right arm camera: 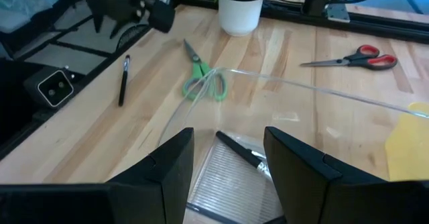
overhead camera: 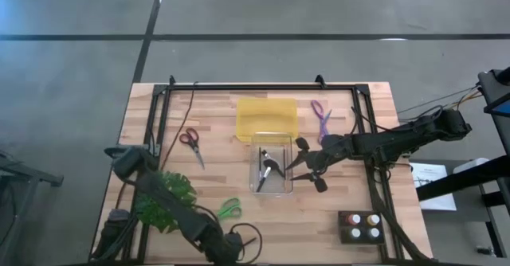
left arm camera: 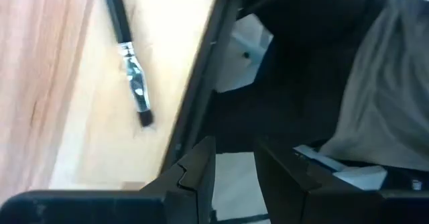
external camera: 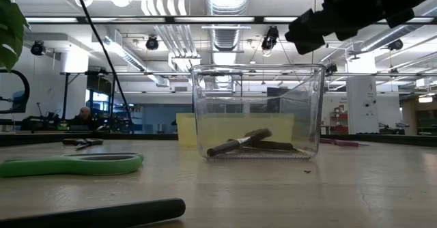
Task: Pick & Place Paint Supplies
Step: Put the silver eyeshadow brush into the transparent bin
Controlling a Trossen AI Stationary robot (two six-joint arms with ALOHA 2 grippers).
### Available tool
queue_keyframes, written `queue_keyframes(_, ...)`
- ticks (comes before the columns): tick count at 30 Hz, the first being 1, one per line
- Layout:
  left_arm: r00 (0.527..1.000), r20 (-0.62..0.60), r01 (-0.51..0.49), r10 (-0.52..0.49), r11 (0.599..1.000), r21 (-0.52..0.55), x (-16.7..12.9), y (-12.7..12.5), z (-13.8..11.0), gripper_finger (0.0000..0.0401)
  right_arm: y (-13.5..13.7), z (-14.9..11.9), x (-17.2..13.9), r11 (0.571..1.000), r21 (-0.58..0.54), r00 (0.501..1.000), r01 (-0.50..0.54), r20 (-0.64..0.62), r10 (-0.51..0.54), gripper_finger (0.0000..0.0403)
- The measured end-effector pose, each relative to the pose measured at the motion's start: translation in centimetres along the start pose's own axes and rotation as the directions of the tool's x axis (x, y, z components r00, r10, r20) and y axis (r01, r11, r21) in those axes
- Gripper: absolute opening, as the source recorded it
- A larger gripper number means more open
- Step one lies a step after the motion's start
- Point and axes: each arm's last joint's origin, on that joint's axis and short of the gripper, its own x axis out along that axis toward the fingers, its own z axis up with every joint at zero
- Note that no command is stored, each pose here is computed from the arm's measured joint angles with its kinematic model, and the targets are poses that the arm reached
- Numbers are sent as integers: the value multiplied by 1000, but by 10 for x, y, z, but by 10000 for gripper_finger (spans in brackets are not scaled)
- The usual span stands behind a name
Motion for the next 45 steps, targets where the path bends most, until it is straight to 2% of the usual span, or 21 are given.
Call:
queue_keyframes(4, 999, -40, -32, 32, 999, 5, 14, 7, 0, 115, 0, -1, 0, 1000, 2, 1000, 0, -2, 0, 180)
queue_keyframes(17, 988, 7, -153, 153, 988, -17, 18, 19, 0, 115, 4, -2, 1, 1000, -6, 1000, -14, 7, 14, 180)
queue_keyframes(33, 986, 31, -159, 161, 986, -47, 23, 20, 1, 114, 5, -6, 1, 1000, -7, 1000, -15, -5, 15, 180)
queue_keyframes(41, 990, -40, -137, 134, 988, -70, 43, 23, -2, 109, 5, -7, 1, 1000, -6, 1000, -16, -8, 16, 180)
queue_keyframes(45, 988, -42, -152, 148, 983, -102, 44, 27, -3, 86, 5, -7, 1, 1000, -6, 1000, -17, -7, 17, 180)
